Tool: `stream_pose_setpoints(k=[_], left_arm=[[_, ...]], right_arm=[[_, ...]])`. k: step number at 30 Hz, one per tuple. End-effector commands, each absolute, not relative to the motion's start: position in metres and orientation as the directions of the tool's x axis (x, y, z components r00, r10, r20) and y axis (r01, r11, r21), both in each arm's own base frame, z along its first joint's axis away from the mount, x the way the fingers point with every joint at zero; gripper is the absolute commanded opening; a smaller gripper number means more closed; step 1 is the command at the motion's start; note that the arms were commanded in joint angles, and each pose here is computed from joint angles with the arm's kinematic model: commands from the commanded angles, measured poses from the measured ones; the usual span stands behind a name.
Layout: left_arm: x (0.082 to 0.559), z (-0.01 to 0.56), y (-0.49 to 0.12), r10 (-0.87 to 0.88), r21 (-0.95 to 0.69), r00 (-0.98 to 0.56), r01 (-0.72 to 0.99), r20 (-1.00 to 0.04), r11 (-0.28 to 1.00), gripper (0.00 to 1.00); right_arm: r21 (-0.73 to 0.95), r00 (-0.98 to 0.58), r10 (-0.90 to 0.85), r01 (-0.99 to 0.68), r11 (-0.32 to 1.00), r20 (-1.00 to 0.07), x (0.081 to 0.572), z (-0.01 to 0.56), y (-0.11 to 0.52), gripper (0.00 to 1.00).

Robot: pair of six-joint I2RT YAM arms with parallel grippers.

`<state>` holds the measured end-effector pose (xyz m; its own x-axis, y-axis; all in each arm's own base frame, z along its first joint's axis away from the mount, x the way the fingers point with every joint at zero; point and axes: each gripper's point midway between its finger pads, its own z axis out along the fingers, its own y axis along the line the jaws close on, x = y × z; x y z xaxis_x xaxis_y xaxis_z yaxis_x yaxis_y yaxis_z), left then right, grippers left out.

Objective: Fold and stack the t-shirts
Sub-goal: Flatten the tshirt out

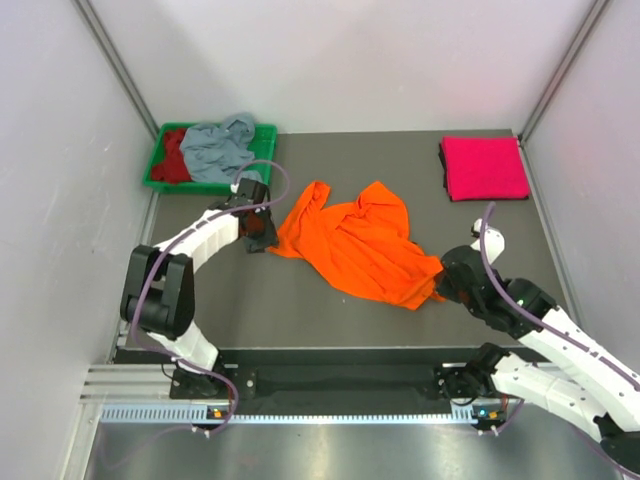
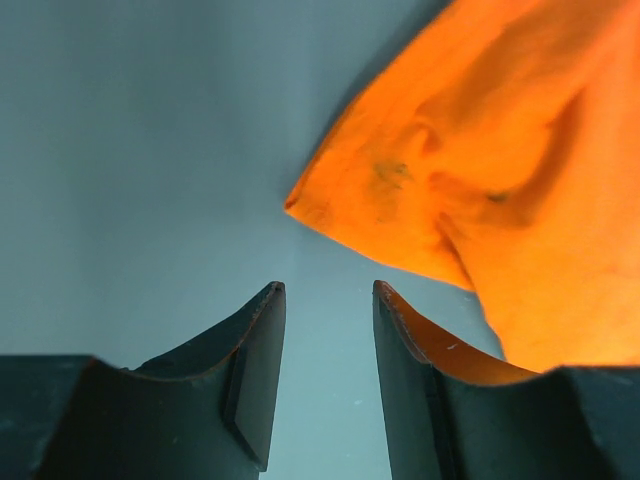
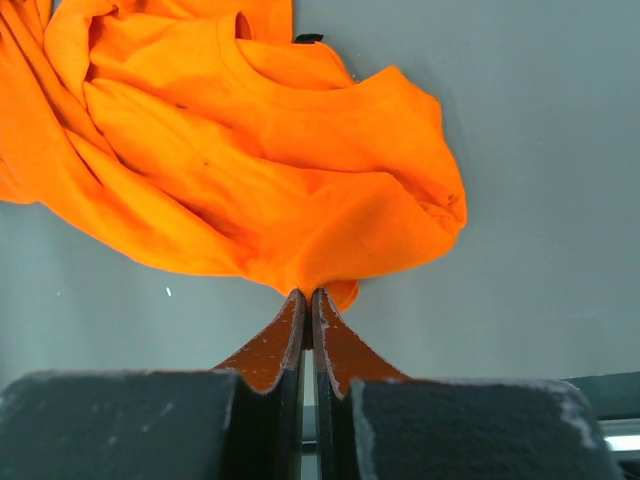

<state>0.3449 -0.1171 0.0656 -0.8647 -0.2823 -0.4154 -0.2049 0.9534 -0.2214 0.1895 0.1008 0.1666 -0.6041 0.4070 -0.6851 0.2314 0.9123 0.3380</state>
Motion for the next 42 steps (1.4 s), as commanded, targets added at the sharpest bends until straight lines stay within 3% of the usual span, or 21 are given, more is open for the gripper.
stream_pose_setpoints(k=[1, 14, 18, 19, 20, 25, 29, 30, 32, 33, 34, 35, 36, 37, 38, 39, 42], left_arm=[[0.358, 0.06, -0.115, -0.34, -0.235, -0.83, -0.258, -0.442, 0.937, 0.45], [0.367, 0.017, -0.111, -0.362, -0.196, -0.839, -0.307, -0.407, 0.931, 0.42], [0.371, 0.019, -0.109, -0.351, -0.178, -0.841, -0.304, -0.411, 0.936, 0.21], [0.368, 0.022, -0.105, -0.349, -0.159, -0.843, -0.311, -0.409, 0.937, 0.05], [0.368, 0.028, -0.104, -0.343, -0.151, -0.843, -0.308, -0.415, 0.939, 0.0], [0.392, 0.128, -0.1, -0.326, -0.184, -0.761, -0.269, -0.561, 0.945, 0.0], [0.417, 0.267, -0.091, -0.356, -0.265, -0.546, -0.24, -0.758, 0.934, 0.0], [0.419, 0.291, -0.088, -0.361, -0.28, -0.497, -0.231, -0.789, 0.932, 0.0], [0.424, 0.364, -0.081, -0.396, -0.338, -0.347, -0.217, -0.85, 0.916, 0.0], [0.427, 0.388, -0.074, -0.41, -0.352, -0.284, -0.233, -0.867, 0.906, 0.0], [0.438, 0.399, -0.076, -0.415, -0.361, -0.261, -0.232, -0.871, 0.903, 0.0], [0.441, 0.452, -0.075, -0.445, -0.416, -0.156, -0.189, -0.882, 0.89, 0.0], [0.445, 0.47, -0.077, -0.458, -0.435, -0.127, -0.171, -0.88, 0.884, 0.0], [0.462, 0.462, -0.083, -0.456, -0.429, -0.16, -0.176, -0.876, 0.886, 0.0], [0.454, 0.51, -0.081, -0.496, -0.486, -0.066, -0.124, -0.866, 0.865, 0.0], [0.456, 0.518, -0.082, -0.508, -0.501, -0.053, -0.111, -0.859, 0.858, 0.0], [0.45, 0.534, -0.08, -0.548, -0.545, -0.026, -0.074, -0.836, 0.835, 0.0]], right_arm=[[0.385, -0.573, 0.43, 0.207, 0.9, -0.698, 0.195, 0.179, 0.105, 0.0], [0.374, -0.563, 0.427, 0.214, 0.902, -0.708, 0.193, 0.176, 0.098, 0.0], [0.372, -0.558, 0.425, 0.213, 0.903, -0.713, 0.194, 0.179, 0.098, 0.0], [0.368, -0.558, 0.423, 0.216, 0.905, -0.714, 0.194, 0.178, 0.097, 0.0], [0.364, -0.556, 0.424, 0.222, 0.905, -0.715, 0.194, 0.176, 0.096, 0.0], [0.297, -0.526, 0.399, 0.27, 0.916, -0.751, 0.22, 0.187, 0.087, 0.0], [0.257, -0.52, 0.366, 0.27, 0.928, -0.772, 0.27, 0.225, 0.091, 0.0], [0.307, -0.466, 0.391, 0.247, 0.919, -0.794, 0.286, 0.264, 0.094, 0.0], [0.293, -0.443, 0.371, 0.235, 0.927, -0.816, 0.319, 0.291, 0.09, 0.0], [0.298, -0.419, 0.371, 0.229, 0.927, -0.829, 0.333, 0.309, 0.087, 0.0], [0.338, -0.31, 0.39, 0.209, 0.917, -0.867, 0.35, 0.369, 0.076, 0.0], [0.353, -0.269, 0.396, 0.194, 0.915, -0.878, 0.361, 0.394, 0.074, 0.0], [0.345, -0.261, 0.387, 0.194, 0.918, -0.884, 0.383, 0.403, 0.075, 0.0], [0.397, -0.132, 0.419, 0.161, 0.903, -0.899, 0.387, 0.464, 0.066, 0.0], [0.413, -0.11, 0.428, 0.135, 0.901, -0.897, 0.401, 0.477, 0.071, 0.0], [0.451, -0.028, 0.454, 0.075, 0.89, -0.891, 0.396, 0.519, 0.069, 0.0], [0.487, -0.003, 0.487, -0.005, 0.873, -0.873, 0.389, 0.547, 0.073, 0.0]])
